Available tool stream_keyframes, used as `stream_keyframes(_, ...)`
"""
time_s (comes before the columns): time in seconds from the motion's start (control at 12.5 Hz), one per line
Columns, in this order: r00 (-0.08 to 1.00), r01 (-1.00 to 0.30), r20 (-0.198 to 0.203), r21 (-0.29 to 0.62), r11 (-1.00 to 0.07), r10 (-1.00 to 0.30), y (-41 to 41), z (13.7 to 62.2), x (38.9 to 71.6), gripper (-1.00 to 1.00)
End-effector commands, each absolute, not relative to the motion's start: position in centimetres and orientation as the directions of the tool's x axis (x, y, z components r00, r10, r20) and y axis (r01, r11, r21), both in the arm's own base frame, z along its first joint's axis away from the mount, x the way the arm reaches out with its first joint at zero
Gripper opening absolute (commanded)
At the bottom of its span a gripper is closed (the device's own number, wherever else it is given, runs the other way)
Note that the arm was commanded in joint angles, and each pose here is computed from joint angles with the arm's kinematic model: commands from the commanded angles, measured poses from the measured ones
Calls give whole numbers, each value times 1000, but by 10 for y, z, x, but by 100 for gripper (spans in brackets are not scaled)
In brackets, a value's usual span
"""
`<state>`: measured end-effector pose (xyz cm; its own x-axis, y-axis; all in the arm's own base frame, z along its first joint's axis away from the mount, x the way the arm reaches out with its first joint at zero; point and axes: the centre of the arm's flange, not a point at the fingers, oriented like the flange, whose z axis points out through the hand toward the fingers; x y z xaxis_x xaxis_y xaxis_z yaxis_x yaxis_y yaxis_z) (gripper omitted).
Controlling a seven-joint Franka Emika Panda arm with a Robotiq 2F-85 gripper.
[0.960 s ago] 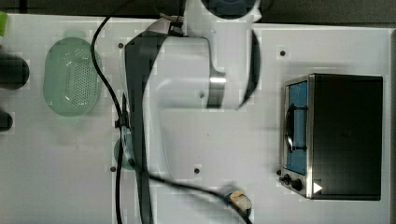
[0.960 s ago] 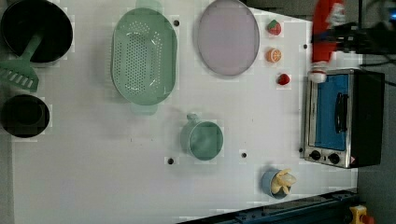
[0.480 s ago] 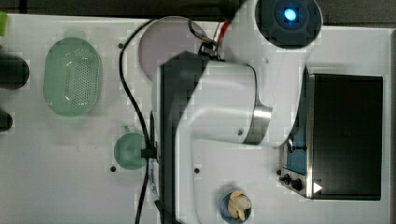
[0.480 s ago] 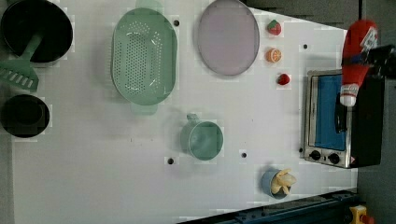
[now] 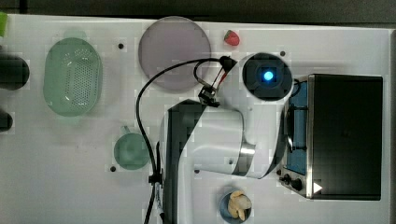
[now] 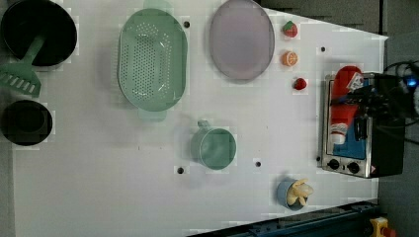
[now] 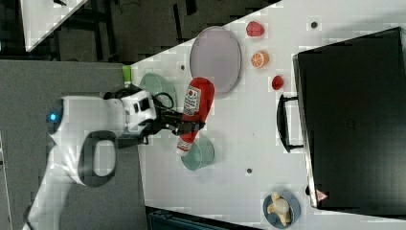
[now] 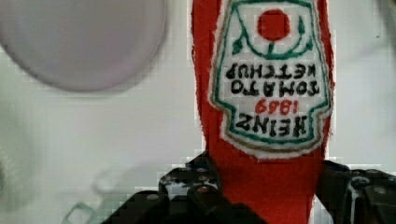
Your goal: Pick ketchup from plate and place it on table.
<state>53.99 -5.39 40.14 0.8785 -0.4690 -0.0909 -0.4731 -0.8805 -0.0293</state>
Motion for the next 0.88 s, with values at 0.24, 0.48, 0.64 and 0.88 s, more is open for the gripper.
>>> stream_keyframes(0.24, 880, -474, -18, 20, -881, -474, -31, 350, 508, 16)
stream_keyframes(0.48, 865, -499, -37, 53, -865, -501, -27, 297, 487, 16)
stream_keyframes(0.64, 865, -494, -66, 60, -867, -497, -24, 268, 484, 16)
stream_keyframes(0.88, 863, -497, -76, 52, -866, -500, -25, 238, 485, 41)
